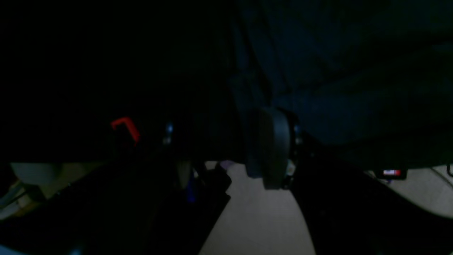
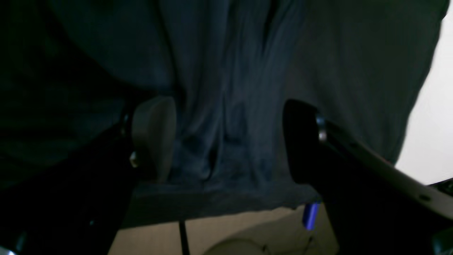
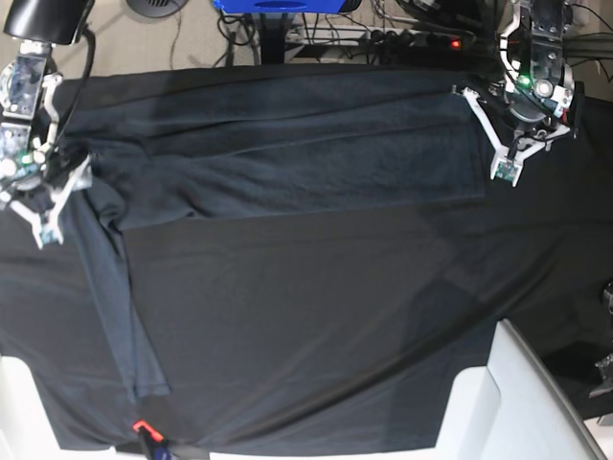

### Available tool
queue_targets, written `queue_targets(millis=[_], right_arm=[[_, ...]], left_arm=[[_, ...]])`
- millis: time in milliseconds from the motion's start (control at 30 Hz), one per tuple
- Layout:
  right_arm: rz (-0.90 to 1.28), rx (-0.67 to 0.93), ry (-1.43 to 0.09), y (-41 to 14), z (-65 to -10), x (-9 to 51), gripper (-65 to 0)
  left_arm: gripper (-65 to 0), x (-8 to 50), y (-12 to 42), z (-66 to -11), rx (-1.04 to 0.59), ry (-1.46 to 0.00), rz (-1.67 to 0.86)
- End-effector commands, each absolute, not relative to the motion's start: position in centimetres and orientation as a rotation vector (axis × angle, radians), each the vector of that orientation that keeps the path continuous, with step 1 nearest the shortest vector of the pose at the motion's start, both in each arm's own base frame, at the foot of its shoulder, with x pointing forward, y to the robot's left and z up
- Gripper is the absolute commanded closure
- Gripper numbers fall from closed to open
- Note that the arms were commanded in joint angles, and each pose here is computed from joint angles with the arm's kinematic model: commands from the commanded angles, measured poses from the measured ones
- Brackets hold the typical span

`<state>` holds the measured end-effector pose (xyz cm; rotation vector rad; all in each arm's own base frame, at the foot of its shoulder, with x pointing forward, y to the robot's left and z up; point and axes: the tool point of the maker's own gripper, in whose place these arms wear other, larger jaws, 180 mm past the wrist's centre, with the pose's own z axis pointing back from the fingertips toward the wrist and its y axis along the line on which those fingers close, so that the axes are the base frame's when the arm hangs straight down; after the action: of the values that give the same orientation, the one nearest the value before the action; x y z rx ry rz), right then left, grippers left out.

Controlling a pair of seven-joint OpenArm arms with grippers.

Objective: Fold the T-shirt properly
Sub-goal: 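Release the band with the left gripper and raise it away, then lift the band's end with the right gripper and fold it over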

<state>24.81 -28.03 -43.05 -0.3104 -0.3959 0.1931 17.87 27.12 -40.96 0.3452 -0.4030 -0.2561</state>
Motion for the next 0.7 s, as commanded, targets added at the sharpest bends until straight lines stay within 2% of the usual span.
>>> queue_targets(millis=[0, 133, 267, 400, 500, 667], right_arm=[[0.194, -0.345, -0.45, -28.7, -41.2, 26.0, -44.7], [0.207, -0.368, -0.524, -28.4, -38.9, 27.4, -44.7], [0.201, -0.353, -0.626, -28.1, -37.2, 31.4, -44.7], [0.173, -0.269, -0.659, -27.8, -38.8, 36.1, -44.7], [0.148, -0.203, -0.633, -28.0, -40.8, 38.7, -44.7], [0.116, -0.093, -0.603, -27.0, -43.8, 41.0, -44.7]], left_arm=[[-29.9, 19.0, 28.4, -39.4, 0.391, -0.45, -0.242], [-29.9, 19.9, 30.3, -37.6, 0.429, -0.502, -0.169], [-29.5, 20.6, 30.2, -37.2, 0.414, -0.529, -0.144], [-29.0, 20.4, 27.9, -37.7, 0.252, -0.54, -0.217], [-29.0, 19.8, 28.1, -36.9, 0.117, -0.61, -0.147], [-29.0, 18.1, 31.6, -34.1, 0.077, -0.716, -0.026]])
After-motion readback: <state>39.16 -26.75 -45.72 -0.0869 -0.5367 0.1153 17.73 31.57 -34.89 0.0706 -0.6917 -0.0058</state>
